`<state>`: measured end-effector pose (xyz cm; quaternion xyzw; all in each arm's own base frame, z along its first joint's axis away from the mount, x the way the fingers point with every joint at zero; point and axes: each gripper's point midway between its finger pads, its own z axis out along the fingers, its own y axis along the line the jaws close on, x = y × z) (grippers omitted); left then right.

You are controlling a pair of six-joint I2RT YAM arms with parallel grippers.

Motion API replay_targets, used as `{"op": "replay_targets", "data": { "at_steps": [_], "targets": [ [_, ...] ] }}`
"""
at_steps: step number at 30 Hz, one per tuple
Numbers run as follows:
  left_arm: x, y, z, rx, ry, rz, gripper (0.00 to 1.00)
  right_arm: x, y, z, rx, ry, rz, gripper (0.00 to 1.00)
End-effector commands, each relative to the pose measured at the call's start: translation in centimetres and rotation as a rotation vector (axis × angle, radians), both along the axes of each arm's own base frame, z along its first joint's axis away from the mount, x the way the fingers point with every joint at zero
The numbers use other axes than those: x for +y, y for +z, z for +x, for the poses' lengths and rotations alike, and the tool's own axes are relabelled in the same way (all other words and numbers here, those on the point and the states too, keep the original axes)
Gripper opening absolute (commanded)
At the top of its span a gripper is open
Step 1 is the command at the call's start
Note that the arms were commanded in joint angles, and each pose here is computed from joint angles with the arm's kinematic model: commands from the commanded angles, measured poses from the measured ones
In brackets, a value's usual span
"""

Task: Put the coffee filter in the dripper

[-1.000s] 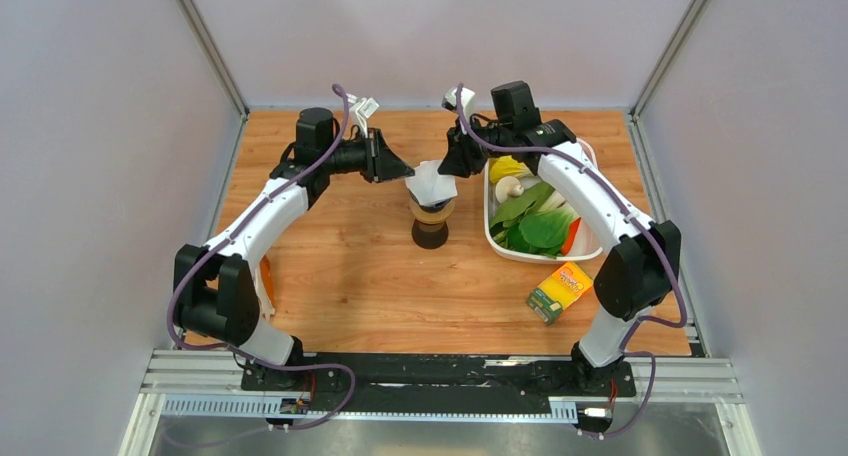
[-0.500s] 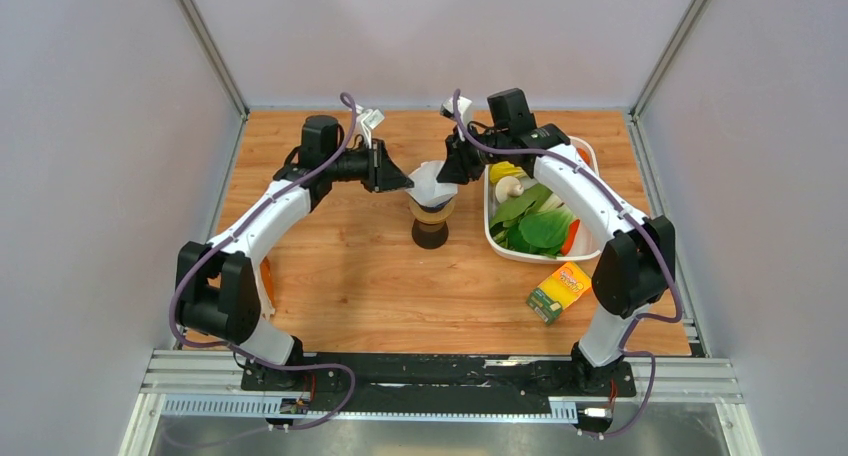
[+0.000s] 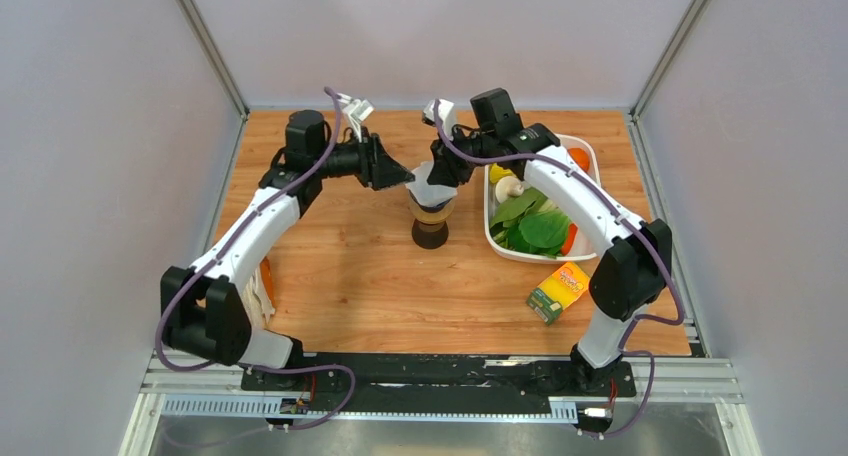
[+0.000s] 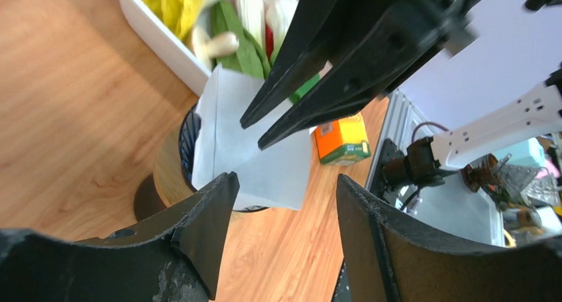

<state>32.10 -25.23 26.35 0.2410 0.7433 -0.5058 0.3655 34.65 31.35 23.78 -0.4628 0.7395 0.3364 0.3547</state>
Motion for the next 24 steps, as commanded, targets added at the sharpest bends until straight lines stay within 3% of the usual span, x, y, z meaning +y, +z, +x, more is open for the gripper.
{"op": "replay_targets", "data": {
  "at_steps": [1, 4, 8, 13, 24],
  "targets": [
    [2.2, 8.3, 0.1, -0.177, 0.067, -0.130, 0.67, 0.2, 1.9, -0.1, -0.151, 0.014, -0.101, 0.22],
    [5.6, 10.0, 1.4, -0.184, 0.186, -0.168, 0.67, 0.3, 1.5, 0.1, -0.174, 0.005, -0.158, 0.16],
    [9.6, 11.1, 2.9, -0.193, 0.342, -0.192, 0.65, 0.9, 0.3, 0.5, -0.161, 0.001, -0.223, 0.00],
    [12.7, 10.9, 3.9, -0.199, 0.456, -0.172, 0.65, 1.4, -2.6, 0.9, -0.123, 0.021, -0.319, 0.00],
    [13.6, 9.5, 3.1, -0.192, 0.511, -0.159, 0.64, 0.6, -7.4, -0.3, -0.037, 0.072, -0.444, 0.00]
  ]
}}
